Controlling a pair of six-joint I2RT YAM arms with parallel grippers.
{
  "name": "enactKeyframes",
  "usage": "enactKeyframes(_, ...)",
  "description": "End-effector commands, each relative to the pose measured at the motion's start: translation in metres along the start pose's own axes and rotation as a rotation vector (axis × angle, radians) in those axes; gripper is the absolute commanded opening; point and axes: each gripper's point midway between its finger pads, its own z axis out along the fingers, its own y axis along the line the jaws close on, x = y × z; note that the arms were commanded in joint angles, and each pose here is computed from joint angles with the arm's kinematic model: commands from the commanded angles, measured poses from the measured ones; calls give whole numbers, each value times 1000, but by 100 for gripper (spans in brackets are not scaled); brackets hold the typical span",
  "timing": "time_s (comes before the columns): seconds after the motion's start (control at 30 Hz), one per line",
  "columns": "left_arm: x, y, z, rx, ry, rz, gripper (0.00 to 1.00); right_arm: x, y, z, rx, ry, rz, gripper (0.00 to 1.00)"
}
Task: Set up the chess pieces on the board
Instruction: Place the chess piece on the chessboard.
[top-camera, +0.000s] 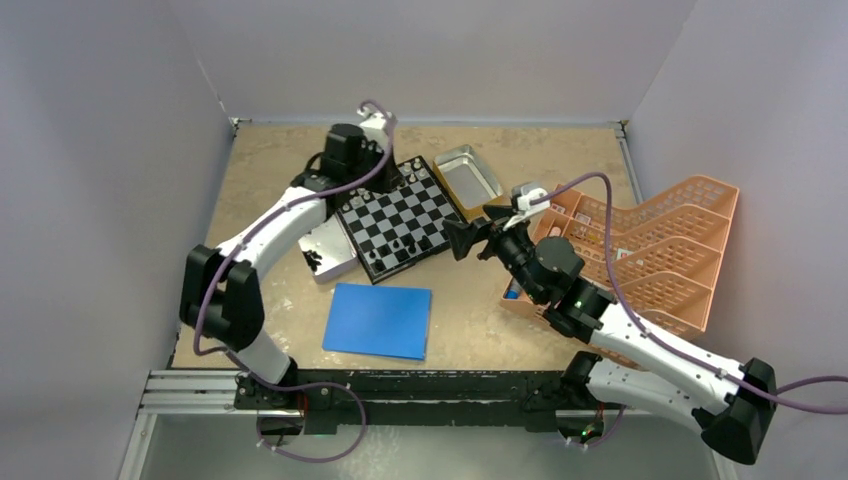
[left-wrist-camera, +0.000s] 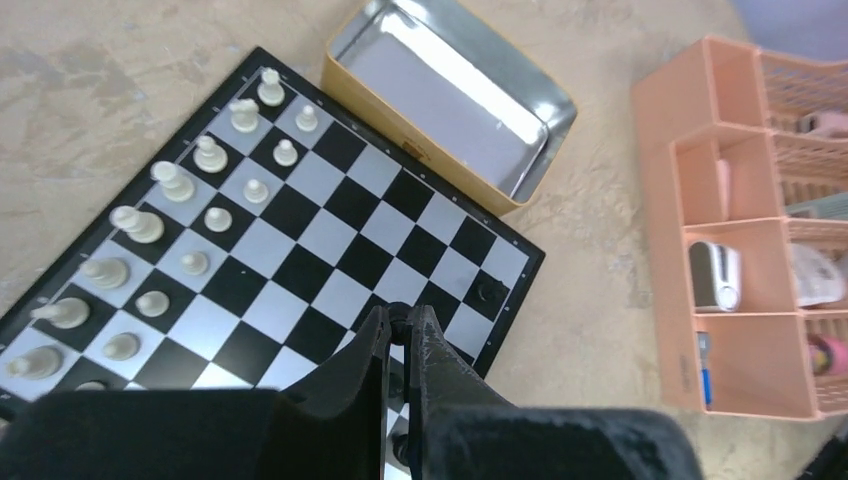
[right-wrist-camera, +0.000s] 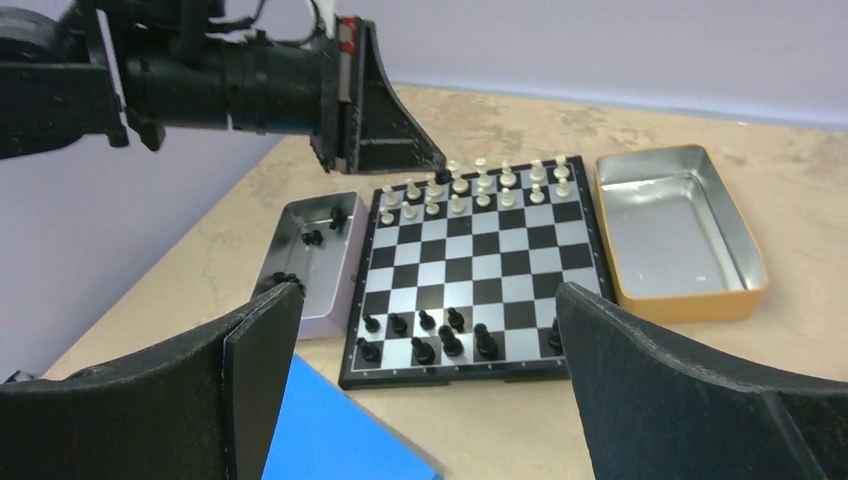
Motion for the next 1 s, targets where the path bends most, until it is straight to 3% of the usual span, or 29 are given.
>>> enactKeyframes(0.0, 5, -13, 32, -84, 16, 101, 0, -11, -25, -14, 126, -45, 43, 99)
enactKeyframes(0.47, 82, -25, 73, -72, 203, 103, 0, -48, -35, -51, 130, -200, 101, 99)
enactKeyframes(0.97, 126, -13, 82, -81, 332, 103, 0, -51, -28, -52, 97, -186, 95, 99)
